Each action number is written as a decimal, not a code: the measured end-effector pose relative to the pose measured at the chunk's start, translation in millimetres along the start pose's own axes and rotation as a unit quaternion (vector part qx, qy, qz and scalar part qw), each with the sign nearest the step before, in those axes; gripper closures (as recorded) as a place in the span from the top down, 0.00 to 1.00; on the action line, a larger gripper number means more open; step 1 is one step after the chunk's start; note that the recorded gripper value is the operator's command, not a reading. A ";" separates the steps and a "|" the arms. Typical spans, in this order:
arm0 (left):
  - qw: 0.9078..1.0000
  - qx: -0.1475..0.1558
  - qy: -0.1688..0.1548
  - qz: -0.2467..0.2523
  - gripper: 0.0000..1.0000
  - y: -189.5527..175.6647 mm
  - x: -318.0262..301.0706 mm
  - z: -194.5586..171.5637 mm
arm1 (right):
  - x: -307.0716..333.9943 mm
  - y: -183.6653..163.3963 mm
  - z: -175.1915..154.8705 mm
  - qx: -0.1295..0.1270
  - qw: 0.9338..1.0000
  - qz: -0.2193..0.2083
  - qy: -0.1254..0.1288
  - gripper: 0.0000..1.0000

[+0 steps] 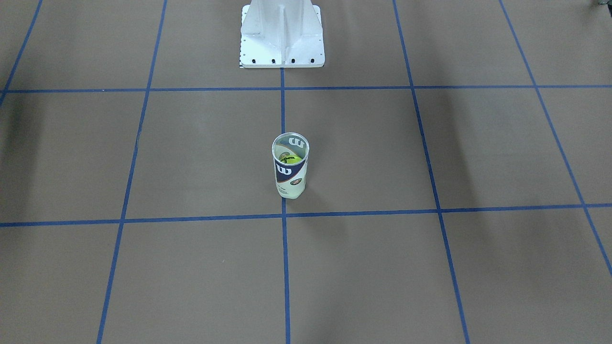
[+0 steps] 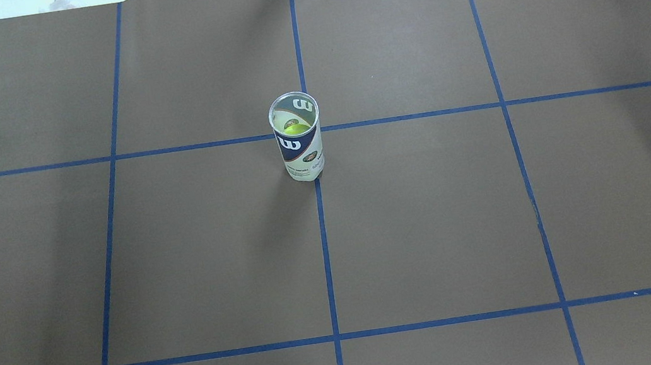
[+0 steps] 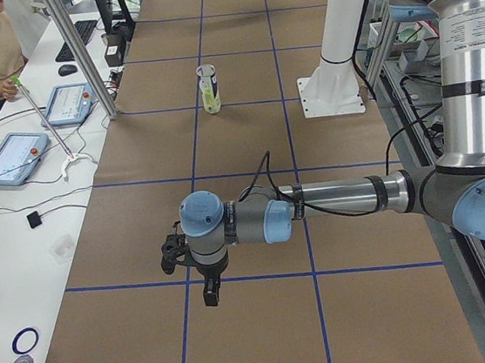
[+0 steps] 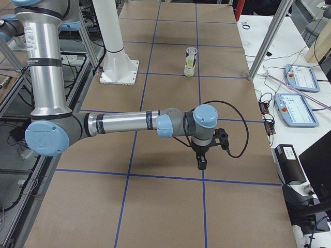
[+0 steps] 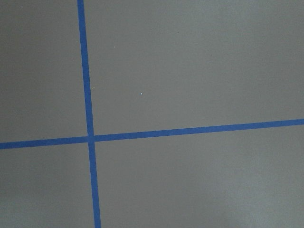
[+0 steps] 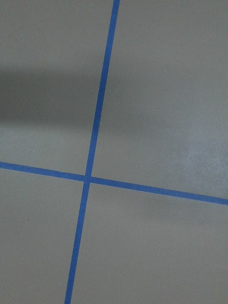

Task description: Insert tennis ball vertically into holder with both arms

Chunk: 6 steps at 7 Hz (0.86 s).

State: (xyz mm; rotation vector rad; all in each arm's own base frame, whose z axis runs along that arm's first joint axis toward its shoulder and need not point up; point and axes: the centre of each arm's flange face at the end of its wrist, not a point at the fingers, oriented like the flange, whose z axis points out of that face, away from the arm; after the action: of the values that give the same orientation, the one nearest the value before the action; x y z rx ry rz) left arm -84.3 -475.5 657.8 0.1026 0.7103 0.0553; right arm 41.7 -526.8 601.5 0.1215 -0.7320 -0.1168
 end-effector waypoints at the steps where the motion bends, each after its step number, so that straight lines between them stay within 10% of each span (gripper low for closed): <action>1: 1.000 0.002 0.000 0.003 1.00 -0.6 0.8 -0.5 | 0.3 0.1 0.2 0.000 1.000 -0.001 0.001 0.99; 6: 1.000 0.002 0.001 0.005 1.00 -1.0 1.6 -0.1 | -2.9 -5.4 -3.8 0.004 1.000 -0.007 0.002 0.99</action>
State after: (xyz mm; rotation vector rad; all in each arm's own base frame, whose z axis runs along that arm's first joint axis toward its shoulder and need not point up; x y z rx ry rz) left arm -83.2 -476.4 656.6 0.1105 0.7110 0.0626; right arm 41.7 -531.5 595.9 0.1346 -0.7276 -0.1258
